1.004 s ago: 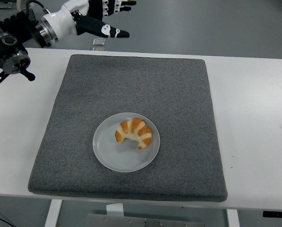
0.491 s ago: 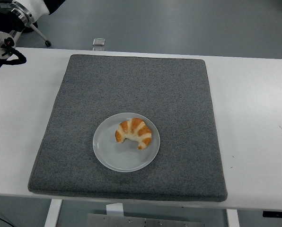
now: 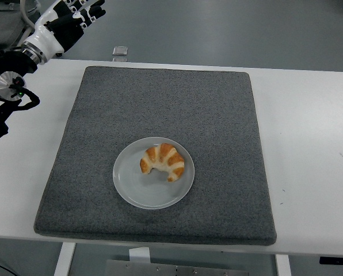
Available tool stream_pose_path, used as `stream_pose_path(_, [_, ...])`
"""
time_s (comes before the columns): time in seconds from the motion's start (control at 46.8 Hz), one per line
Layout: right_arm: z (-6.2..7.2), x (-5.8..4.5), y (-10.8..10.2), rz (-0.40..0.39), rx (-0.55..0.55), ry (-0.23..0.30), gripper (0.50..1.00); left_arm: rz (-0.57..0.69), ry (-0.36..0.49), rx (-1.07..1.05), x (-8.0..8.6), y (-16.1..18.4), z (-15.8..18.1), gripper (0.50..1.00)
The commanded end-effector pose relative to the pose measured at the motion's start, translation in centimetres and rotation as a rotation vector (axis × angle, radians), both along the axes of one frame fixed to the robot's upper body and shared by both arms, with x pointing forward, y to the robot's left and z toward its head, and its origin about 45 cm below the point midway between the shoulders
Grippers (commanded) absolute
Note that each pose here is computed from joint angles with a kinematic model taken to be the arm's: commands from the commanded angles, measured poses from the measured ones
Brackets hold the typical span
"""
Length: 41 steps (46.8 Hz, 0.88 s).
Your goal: Place the bread on the plate
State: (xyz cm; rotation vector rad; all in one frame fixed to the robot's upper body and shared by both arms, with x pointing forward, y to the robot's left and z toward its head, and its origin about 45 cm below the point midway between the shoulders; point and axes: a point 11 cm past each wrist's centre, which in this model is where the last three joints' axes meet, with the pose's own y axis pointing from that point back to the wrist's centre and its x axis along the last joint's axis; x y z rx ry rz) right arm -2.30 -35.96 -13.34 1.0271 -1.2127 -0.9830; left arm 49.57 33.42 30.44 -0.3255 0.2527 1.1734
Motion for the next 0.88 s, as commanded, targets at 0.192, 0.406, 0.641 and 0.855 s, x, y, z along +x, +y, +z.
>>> stream_pose_path(0.192, [0.0, 0.5, 0.1, -0.001, 0.007, -0.009, 0.930, 0.023, -0.050, -0.019, -0.6, 1.0, -0.5, 0.990])
stream_pose_path(0.406, [0.0, 0.6, 0.0, -0.002, 0.001, -0.010, 0.930, 0.020, -0.036, -0.026, -1.2, 1.3, -1.7, 0.988])
stream_pose_path(0.641, [0.0, 0.5, 0.0, -0.003, -0.004, -0.009, 0.930, 0.041, -0.057, -0.030, -1.8, 1.9, -2.7, 0.988])
stream_pose_path(0.855, [0.0, 0.6, 0.0, -0.002, -0.003, -0.010, 0.930, 0.040, -0.049, -0.027, -1.9, 1.9, -3.0, 0.990])
